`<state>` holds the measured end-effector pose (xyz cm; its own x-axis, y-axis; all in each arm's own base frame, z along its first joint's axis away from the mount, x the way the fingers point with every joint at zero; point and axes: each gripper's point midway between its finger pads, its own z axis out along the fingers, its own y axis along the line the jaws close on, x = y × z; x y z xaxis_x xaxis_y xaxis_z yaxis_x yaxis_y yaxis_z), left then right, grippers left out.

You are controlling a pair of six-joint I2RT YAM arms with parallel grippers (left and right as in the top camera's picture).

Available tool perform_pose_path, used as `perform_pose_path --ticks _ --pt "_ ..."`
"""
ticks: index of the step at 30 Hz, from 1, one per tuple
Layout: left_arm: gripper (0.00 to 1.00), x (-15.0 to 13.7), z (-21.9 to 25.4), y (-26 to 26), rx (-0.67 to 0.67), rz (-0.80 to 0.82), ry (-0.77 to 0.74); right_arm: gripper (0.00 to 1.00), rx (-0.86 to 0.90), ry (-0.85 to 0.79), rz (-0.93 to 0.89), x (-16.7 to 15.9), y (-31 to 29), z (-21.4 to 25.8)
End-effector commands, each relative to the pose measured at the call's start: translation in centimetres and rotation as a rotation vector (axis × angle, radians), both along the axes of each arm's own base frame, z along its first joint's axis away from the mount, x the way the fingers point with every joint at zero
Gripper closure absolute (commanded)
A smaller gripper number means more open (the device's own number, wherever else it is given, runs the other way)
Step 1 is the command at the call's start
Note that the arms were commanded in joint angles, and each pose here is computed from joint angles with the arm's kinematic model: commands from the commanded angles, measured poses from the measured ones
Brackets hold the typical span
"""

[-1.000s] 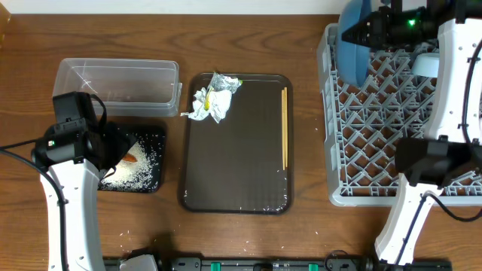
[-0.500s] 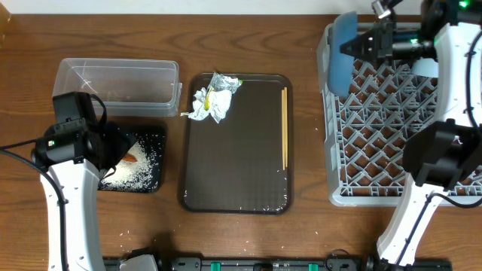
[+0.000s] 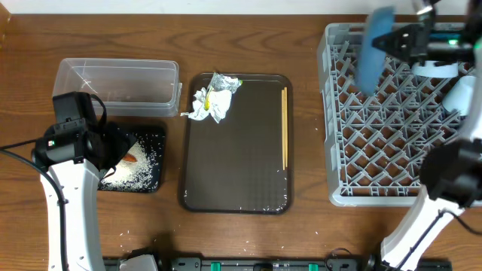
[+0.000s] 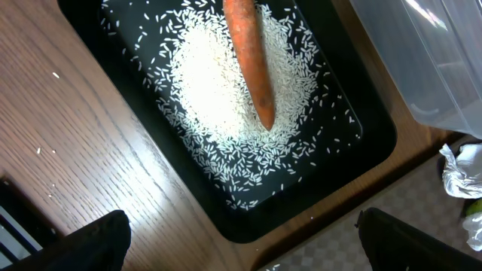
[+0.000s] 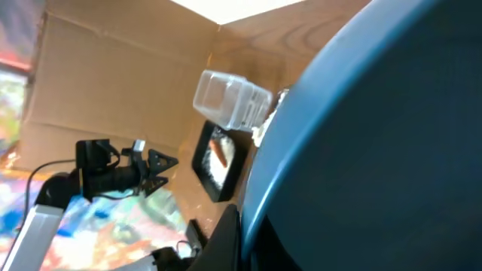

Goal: Sort waste into correct bins and load items into the dishwasher rack
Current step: 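Lower the blue plate upright into the rack slots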

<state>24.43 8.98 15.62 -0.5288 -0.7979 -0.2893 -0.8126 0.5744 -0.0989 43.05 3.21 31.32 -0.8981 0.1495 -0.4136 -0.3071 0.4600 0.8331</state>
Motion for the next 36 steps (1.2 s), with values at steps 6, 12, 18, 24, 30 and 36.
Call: perform_pose_path --ticks 6,12,18,24,30,36 --pt "0.02 0.1 0.3 0.4 0.013 0.018 -0.002 0.99 -0.114 -0.012 -0.07 -3.0 0.0 3.8" --pt "0.02 0.1 0.3 0.4 0.013 0.018 -0.002 0.99 -0.097 0.084 -0.057 -3.2 0.2 1.0" --pt "0.02 0.1 0.3 0.4 0.013 0.018 -0.002 0.99 0.078 0.053 0.009 -2.8 1.2 -1.4" --pt "0.02 0.1 0.3 0.4 0.013 0.018 -0.002 0.99 0.154 0.072 -0.002 -2.4 0.9 -3.9" --pt "0.02 0.1 0.3 0.4 0.013 0.018 -0.002 0.99 0.08 0.131 -0.046 -2.6 -0.9 -5.7" --pt "0.01 0.1 0.3 0.4 0.013 0.018 -0.002 0.92 0.019 0.213 -0.108 -3.2 -3.2 -7.1"
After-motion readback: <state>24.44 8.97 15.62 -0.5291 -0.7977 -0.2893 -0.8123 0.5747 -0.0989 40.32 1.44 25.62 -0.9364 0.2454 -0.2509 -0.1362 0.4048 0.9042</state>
